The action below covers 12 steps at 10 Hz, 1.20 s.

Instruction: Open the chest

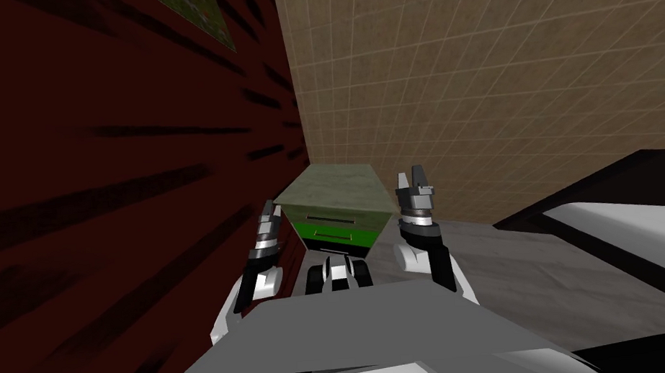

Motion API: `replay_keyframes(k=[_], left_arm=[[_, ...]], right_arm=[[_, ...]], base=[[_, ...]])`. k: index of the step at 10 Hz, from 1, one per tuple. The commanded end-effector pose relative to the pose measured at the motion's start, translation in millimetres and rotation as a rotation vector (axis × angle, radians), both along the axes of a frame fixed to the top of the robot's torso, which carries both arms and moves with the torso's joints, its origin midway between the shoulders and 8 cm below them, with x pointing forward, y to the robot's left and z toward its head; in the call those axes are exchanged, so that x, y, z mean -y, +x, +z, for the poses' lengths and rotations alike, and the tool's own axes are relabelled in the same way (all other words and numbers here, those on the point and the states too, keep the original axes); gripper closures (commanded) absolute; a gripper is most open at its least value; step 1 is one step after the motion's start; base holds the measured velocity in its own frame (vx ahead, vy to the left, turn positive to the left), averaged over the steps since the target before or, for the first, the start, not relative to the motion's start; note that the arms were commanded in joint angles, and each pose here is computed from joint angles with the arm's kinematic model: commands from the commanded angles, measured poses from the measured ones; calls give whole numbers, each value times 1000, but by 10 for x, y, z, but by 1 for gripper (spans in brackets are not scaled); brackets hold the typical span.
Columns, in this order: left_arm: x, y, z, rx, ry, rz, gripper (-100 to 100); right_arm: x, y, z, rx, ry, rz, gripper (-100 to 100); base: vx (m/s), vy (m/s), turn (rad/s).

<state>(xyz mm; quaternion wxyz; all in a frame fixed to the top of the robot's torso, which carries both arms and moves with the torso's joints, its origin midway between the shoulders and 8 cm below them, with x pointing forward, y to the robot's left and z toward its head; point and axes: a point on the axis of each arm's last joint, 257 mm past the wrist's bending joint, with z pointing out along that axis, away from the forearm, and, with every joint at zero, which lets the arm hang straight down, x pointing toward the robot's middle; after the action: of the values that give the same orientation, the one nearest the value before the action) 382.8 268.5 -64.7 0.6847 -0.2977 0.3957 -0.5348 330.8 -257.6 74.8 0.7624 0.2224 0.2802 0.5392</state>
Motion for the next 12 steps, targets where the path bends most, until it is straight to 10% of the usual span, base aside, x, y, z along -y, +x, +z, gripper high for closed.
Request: replay_keyframes(k=[1, 12], left_arm=[[10, 84, -194, -40, 10, 1, -100], [195, 379, -1232, -248, 45, -2, -100]], right_arm=[[0, 0, 0, 0, 0, 0, 0], [0, 0, 0, 0, 0, 0, 0]], base=[[-13, -11, -38], [-16, -14, -44]])
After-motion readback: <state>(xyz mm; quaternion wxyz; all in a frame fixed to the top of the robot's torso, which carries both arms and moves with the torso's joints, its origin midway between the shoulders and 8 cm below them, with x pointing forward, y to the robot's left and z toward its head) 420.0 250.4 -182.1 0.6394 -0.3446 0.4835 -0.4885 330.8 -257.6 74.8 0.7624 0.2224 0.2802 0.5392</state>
